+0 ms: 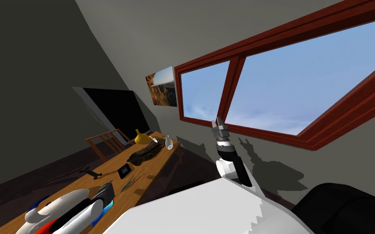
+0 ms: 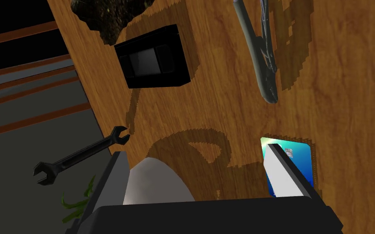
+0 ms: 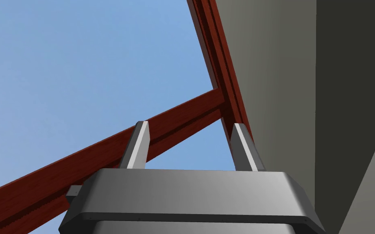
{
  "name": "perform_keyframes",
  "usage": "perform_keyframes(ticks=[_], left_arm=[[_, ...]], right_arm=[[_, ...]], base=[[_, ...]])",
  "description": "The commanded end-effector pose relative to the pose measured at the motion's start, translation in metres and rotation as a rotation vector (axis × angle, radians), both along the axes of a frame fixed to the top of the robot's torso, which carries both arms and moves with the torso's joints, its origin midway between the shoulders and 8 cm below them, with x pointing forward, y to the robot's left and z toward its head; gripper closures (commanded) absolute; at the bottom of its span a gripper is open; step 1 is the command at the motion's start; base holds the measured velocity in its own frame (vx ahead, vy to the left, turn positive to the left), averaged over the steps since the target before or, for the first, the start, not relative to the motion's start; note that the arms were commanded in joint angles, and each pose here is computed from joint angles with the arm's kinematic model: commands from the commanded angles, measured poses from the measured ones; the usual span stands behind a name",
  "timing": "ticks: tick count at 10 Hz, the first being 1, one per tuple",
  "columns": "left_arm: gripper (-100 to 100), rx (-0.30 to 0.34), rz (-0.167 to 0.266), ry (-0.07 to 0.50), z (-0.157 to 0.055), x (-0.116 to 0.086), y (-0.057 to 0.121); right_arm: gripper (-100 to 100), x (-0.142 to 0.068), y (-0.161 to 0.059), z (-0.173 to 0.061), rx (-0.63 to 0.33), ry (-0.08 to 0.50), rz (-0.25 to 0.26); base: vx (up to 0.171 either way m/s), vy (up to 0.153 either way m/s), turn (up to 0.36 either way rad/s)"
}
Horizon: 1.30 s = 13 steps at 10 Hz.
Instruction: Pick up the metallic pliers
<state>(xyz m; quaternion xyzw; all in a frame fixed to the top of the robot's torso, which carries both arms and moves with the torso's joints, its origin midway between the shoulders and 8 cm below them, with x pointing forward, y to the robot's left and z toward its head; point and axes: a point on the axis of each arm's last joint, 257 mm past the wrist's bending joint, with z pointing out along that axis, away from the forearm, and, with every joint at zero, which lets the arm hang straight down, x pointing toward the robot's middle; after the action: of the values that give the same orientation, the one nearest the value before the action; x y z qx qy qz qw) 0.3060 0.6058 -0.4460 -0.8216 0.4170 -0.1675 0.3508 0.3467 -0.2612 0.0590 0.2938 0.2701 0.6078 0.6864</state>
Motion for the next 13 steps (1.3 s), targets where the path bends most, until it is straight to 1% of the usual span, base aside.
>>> perform_keyframes(ticks=[1, 2, 3, 4, 5, 6, 7, 8, 9, 10, 11, 12, 13], left_arm=[[-100, -0.062, 0.046, 0.032, -0.013, -0.013, 0.005], [-100, -0.077, 0.051, 0.052, -0.019, -0.019, 0.003], [-100, -0.123, 0.087, 0.064, -0.025, -0.026, 0.007], [-100, -0.140, 0.092, 0.087, -0.032, -0.032, 0.004], [-100, -0.187, 0.131, 0.100, -0.040, -0.041, 0.006], [-100, -0.202, 0.131, 0.118, -0.043, -0.044, 0.002], [-100, -0.251, 0.168, 0.129, -0.050, -0.053, 0.003], [-100, -0.265, 0.168, 0.145, -0.052, -0.056, 0.000], [-100, -0.265, 0.168, 0.145, -0.052, -0.056, 0.000], [-100, -0.321, 0.202, 0.164, -0.059, -0.065, -0.003], [-100, -0.325, 0.202, 0.169, -0.060, -0.066, -0.004], [-100, -0.379, 0.234, 0.185, -0.065, -0.074, -0.007], [-100, -0.384, 0.233, 0.190, -0.066, -0.075, -0.008]], right_arm=[[0, 0.000, 0.000, 0.000, 0.000, 0.000, 0.000], [0, 0.000, 0.000, 0.000, 0.000, 0.000, 0.000], [0, 0.000, 0.000, 0.000, 0.000, 0.000, 0.000], [0, 0.000, 0.000, 0.000, 0.000, 0.000, 0.000], [0, 0.000, 0.000, 0.000, 0.000, 0.000, 0.000], [0, 0.000, 0.000, 0.000, 0.000, 0.000, 0.000], [0, 0.000, 0.000, 0.000, 0.000, 0.000, 0.000], [0, 0.000, 0.000, 0.000, 0.000, 0.000, 0.000], [0, 0.000, 0.000, 0.000, 0.000, 0.000, 0.000], [0, 0.000, 0.000, 0.000, 0.000, 0.000, 0.000], [0, 0.000, 0.000, 0.000, 0.000, 0.000, 0.000], [0, 0.000, 0.000, 0.000, 0.000, 0.000, 0.000], [0, 0.000, 0.000, 0.000, 0.000, 0.000, 0.000]], base=[[0.016, 0.014, -0.178], [0.014, 0.020, -0.073], [0.015, 0.018, -0.130], [0.014, 0.020, -0.082], [0.013, 0.027, -0.157], [0.010, 0.029, -0.079], [0.014, 0.028, -0.131], [0.011, 0.028, -0.070], [0.003, 0.015, 0.009], [0.004, 0.018, -0.129], [0.007, 0.026, -0.089], [0.008, 0.036, -0.111], [0.008, 0.034, -0.078]])
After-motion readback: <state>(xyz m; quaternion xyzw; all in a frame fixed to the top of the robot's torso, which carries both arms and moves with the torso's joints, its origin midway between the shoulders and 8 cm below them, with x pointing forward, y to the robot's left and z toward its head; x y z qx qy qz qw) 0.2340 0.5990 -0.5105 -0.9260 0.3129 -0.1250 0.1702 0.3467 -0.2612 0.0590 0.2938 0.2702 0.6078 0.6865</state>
